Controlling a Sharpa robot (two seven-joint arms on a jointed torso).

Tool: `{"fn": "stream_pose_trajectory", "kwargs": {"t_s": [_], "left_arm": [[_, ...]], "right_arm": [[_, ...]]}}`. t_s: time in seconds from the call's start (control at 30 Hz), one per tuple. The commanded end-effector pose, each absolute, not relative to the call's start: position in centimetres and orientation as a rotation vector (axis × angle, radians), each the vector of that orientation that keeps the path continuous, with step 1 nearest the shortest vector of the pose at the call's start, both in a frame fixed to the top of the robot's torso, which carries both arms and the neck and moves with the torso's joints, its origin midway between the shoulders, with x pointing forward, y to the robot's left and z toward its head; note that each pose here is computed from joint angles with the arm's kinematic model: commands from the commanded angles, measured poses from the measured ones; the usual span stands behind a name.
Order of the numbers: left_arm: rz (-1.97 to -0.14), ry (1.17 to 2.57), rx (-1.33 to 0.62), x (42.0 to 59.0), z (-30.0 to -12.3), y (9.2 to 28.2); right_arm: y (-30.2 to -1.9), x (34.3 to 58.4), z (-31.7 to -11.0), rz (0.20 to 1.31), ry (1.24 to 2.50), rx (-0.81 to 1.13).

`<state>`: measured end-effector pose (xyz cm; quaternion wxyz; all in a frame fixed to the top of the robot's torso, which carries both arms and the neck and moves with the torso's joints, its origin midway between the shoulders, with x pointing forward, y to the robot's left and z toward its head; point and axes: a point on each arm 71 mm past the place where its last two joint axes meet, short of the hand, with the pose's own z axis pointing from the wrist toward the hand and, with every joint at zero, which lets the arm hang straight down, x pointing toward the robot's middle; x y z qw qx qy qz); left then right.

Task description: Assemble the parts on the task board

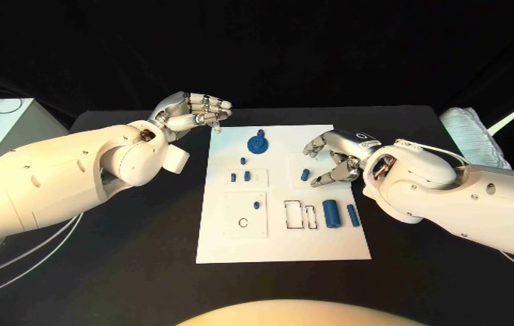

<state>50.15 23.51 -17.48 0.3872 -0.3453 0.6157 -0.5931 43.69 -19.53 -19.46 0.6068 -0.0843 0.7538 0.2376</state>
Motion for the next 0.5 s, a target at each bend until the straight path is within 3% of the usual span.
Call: {"fn": "stream_pose_trajectory", "kwargs": {"t_s": [0.03,0.23,0.5], "left_arm": [[-1.531,1.539,-0.873,50.16,-17.22,23.36],[-1.532,1.541,-0.873,50.19,-17.24,23.36],[-1.532,1.541,-0.876,50.21,-17.25,23.4]], "right_arm": [[-19.67,43.51,-20.39,0.512,1.851,-0.278],[-19.64,43.46,-20.75,0.495,1.861,-0.311],[-18.82,43.89,-20.7,0.528,1.776,-0.276]]}}
